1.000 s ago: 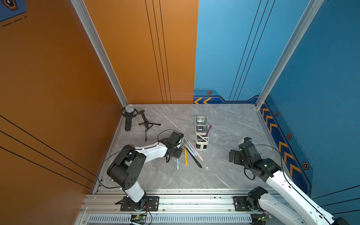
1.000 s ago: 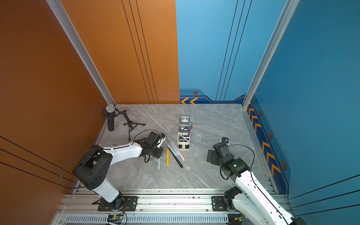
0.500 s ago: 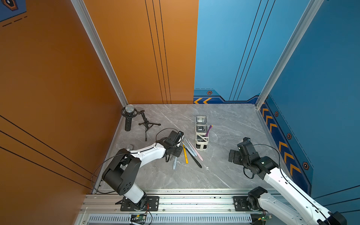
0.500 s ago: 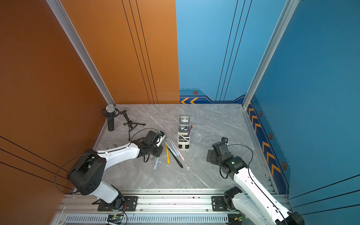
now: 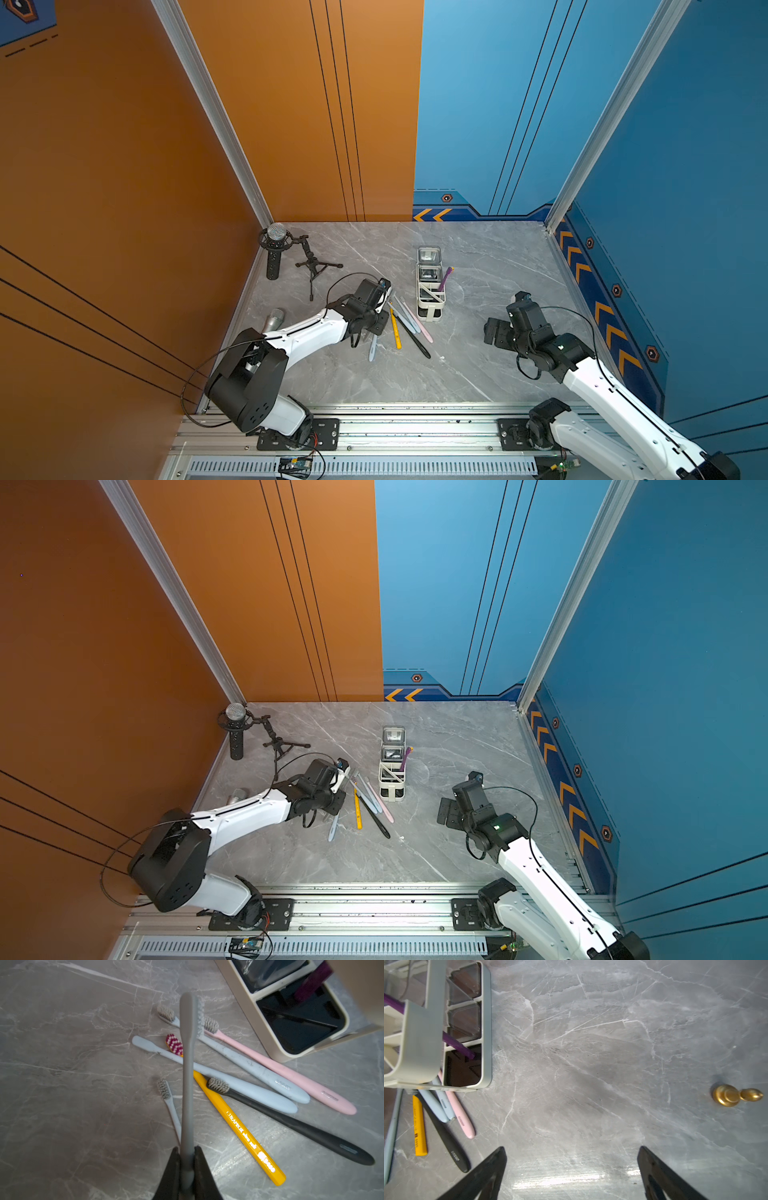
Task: Place the toothbrush into the toothbrush holder
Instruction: Pick up the toothbrush from the center of the board.
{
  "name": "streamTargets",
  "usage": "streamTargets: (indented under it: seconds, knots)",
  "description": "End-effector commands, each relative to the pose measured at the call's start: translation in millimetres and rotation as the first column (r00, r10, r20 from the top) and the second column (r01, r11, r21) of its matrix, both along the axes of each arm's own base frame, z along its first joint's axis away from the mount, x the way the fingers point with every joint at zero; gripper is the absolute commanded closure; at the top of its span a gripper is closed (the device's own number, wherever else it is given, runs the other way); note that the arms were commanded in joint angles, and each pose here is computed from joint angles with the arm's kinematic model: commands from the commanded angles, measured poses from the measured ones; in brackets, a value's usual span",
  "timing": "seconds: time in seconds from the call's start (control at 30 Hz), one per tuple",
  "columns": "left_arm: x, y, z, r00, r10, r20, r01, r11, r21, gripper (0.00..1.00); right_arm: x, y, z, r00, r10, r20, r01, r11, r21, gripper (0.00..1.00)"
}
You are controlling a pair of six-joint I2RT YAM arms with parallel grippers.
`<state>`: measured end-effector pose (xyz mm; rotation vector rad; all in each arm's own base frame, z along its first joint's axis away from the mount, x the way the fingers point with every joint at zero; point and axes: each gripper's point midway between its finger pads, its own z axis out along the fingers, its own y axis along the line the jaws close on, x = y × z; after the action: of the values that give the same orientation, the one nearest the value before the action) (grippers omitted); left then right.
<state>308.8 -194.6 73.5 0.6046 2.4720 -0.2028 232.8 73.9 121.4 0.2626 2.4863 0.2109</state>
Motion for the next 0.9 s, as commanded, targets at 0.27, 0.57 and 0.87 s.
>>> streamTargets:
  seconds: [0.27,0.57,0.87]
  knots:
    - [-21.4,-16.5,25.9,0.989,-0.131,0.063,0.136,0.987,-0.086,0.87,10.3,57.2,60.8,0.974,0.132,0.187,-0.174,0.958,0.230,0.05]
    - [-57.9,-53.7,69.5,0.927,-0.306,0.219,0.339,0.931,-0.135,0.86,0.7,105.9,86.9,0.917,0.283,0.280,-0.331,0.933,0.139,0.10]
    - [-81.5,-73.8,100.8,0.878,-0.362,0.312,0.419,0.897,-0.140,0.86,-2.1,159.9,104.4,0.857,0.371,0.358,-0.421,0.904,0.073,0.11]
